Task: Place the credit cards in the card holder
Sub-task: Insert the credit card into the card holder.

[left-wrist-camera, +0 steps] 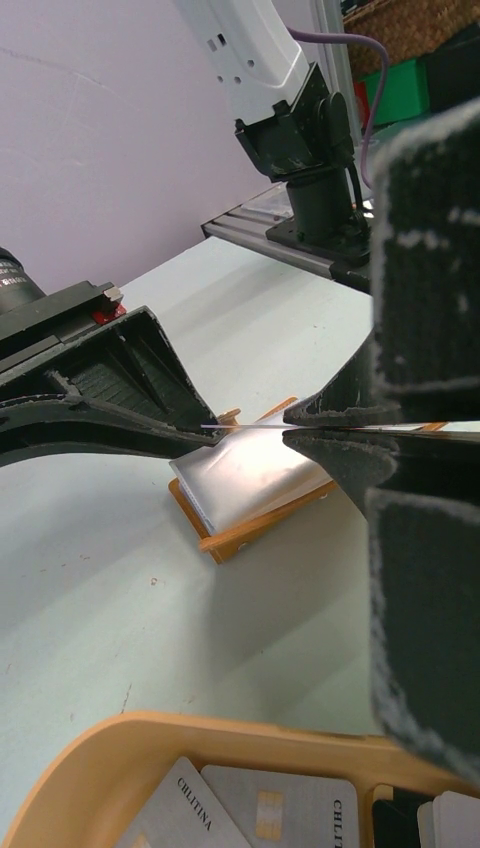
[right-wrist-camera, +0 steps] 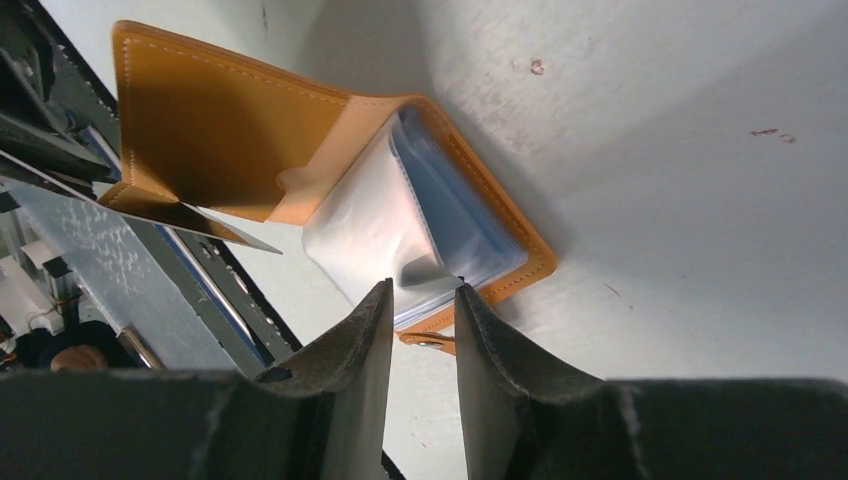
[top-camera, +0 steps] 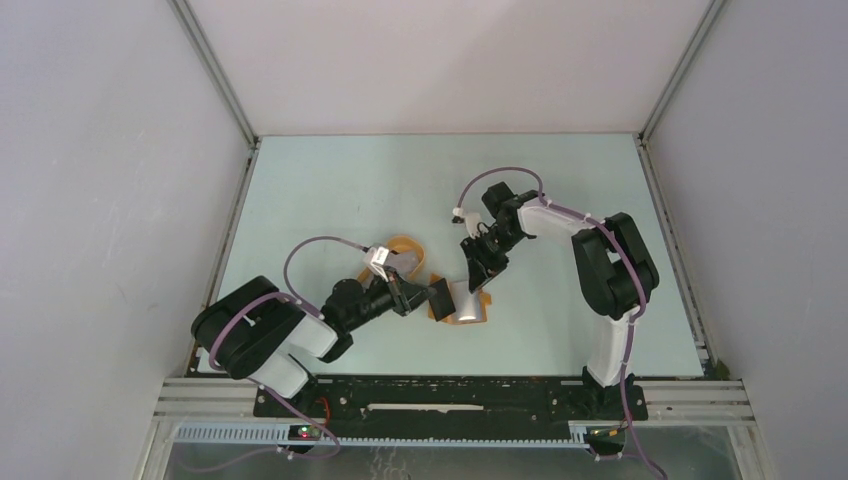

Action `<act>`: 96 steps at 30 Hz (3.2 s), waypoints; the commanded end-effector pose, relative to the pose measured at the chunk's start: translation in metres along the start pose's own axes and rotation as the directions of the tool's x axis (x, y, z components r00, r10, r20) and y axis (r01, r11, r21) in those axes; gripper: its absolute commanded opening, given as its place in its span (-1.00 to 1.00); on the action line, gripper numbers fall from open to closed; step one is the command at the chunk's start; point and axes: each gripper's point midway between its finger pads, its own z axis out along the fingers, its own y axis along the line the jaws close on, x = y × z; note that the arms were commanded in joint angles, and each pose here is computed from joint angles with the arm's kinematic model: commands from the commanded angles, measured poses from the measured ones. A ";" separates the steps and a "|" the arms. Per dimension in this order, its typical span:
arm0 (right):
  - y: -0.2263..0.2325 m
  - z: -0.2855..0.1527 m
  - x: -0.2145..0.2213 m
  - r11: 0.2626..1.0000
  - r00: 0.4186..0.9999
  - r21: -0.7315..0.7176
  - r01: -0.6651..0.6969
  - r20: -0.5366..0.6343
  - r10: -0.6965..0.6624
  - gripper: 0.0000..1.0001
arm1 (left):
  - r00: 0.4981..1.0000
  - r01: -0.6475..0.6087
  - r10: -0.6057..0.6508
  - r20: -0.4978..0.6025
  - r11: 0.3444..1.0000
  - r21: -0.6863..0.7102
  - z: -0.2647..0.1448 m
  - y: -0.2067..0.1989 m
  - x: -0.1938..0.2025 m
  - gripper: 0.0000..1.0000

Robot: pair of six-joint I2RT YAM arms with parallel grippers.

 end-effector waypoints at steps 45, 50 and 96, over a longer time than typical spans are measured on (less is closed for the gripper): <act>0.082 0.020 -0.026 0.848 0.992 -0.519 -0.111 -0.013 0.122 -0.17 | 0.991 -0.121 0.120 0.064 0.992 0.019 -0.052 -0.032 -0.034 -1.00; 0.083 0.028 -0.030 0.861 0.993 -0.496 -0.113 -0.018 0.120 -0.18 | 0.986 -0.148 0.146 0.077 0.989 0.026 -0.059 -0.042 -0.042 -1.00; 0.027 0.043 -0.046 0.986 0.996 -0.152 -0.064 0.045 0.071 -0.82 | 1.000 -0.002 0.002 -0.027 1.000 0.001 0.012 -0.003 -0.023 -1.00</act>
